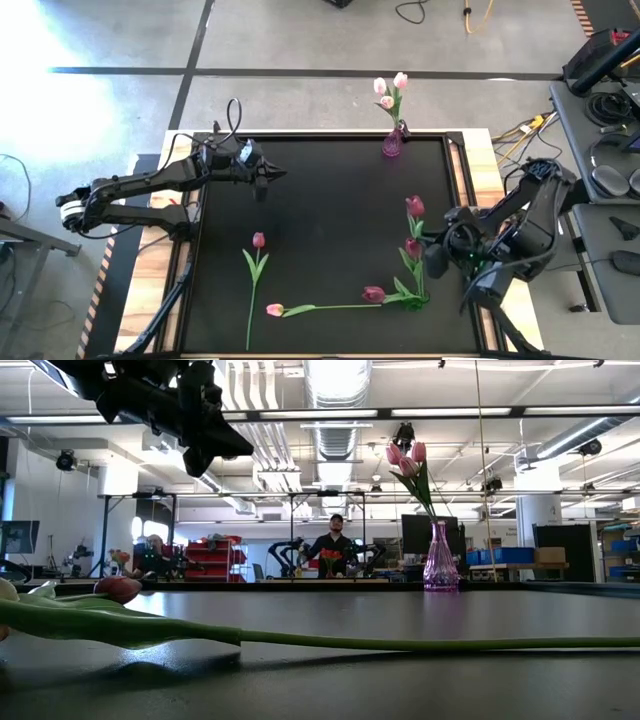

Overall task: Sort flowers into vase by color
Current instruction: Put the right red tulip into the transparent green vase

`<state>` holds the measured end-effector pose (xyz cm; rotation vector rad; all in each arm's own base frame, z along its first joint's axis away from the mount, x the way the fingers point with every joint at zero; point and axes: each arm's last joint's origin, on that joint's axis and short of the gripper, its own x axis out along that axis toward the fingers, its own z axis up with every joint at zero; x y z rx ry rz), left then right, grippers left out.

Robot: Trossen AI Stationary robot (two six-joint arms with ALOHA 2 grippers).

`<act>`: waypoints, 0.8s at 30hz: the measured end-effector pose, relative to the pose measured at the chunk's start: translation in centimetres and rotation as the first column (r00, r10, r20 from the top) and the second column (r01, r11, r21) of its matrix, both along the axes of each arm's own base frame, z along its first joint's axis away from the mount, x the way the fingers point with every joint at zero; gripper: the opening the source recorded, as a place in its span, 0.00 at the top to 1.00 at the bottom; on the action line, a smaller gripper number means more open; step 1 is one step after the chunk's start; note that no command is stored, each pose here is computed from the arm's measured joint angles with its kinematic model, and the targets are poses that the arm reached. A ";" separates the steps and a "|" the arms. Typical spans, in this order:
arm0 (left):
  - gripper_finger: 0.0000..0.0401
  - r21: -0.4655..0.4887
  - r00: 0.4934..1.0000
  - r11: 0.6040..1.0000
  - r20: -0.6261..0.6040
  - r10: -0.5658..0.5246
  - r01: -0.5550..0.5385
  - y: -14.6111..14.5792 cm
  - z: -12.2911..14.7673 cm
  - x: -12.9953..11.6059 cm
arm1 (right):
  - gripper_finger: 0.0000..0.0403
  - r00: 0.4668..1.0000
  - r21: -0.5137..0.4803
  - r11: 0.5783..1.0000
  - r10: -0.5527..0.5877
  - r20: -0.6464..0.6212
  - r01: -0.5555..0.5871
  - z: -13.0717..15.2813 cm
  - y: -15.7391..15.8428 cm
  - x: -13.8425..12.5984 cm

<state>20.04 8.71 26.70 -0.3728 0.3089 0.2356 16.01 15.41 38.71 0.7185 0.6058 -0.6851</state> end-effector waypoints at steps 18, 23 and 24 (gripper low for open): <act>1.00 0.014 1.000 1.000 -0.003 -0.005 0.005 0.0 0.0 0.0 | 0.56 1.000 0.020 1.000 -0.010 -0.019 0.011 2.7 -2.6 1.8; 1.00 0.014 1.000 1.000 -0.003 -0.005 0.005 0.0 0.0 0.0 | 0.57 0.996 0.092 0.995 0.046 -0.079 -0.039 3.3 -2.9 1.9; 1.00 0.014 1.000 1.000 -0.004 -0.005 0.005 0.0 0.0 0.0 | 0.57 0.995 0.107 0.993 0.062 -0.081 -0.053 3.6 -2.8 1.8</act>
